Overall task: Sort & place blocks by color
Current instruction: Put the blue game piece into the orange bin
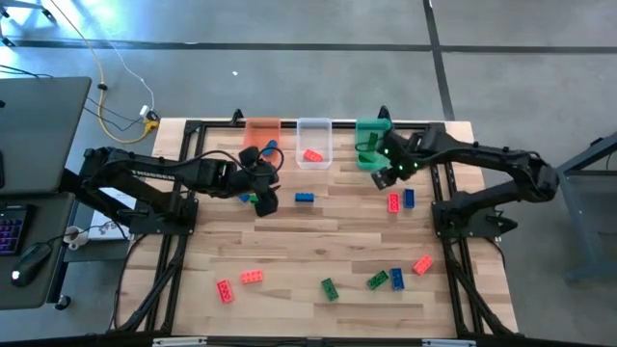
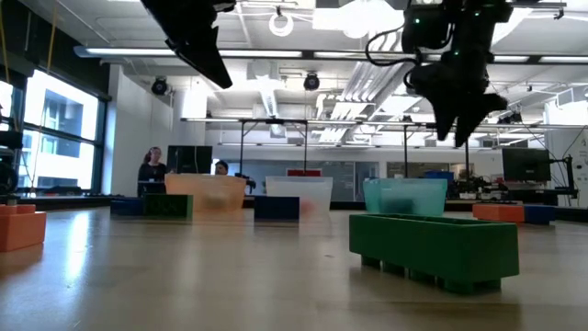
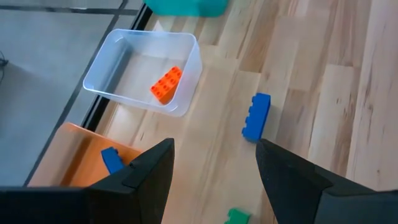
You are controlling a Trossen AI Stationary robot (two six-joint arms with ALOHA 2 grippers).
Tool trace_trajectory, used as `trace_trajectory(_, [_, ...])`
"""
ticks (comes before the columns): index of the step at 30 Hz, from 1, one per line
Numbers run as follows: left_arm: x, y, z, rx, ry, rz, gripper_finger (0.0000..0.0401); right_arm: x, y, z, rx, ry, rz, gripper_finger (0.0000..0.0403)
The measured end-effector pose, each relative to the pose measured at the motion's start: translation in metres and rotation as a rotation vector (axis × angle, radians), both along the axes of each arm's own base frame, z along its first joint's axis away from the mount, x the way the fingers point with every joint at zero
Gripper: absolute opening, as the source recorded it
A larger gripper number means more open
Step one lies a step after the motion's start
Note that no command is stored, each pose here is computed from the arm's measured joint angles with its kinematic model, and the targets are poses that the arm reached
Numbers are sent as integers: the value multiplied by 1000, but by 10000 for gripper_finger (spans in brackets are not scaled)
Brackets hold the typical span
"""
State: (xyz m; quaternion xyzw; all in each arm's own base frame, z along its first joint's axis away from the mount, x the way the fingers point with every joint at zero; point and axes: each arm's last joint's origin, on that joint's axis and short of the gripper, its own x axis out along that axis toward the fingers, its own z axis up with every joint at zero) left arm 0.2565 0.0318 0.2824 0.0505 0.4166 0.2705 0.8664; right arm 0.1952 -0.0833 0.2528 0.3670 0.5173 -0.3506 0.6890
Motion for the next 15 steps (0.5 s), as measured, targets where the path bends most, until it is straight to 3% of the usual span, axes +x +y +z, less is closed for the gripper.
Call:
trace_trajectory(4, [0, 0, 0, 13, 13, -18, 213, -1, 13, -1, 31, 55, -53, 193])
trace_trajectory(15, [0, 0, 0, 23, 24, -34, 213, -15, 37, -2, -62, 265, -199, 193])
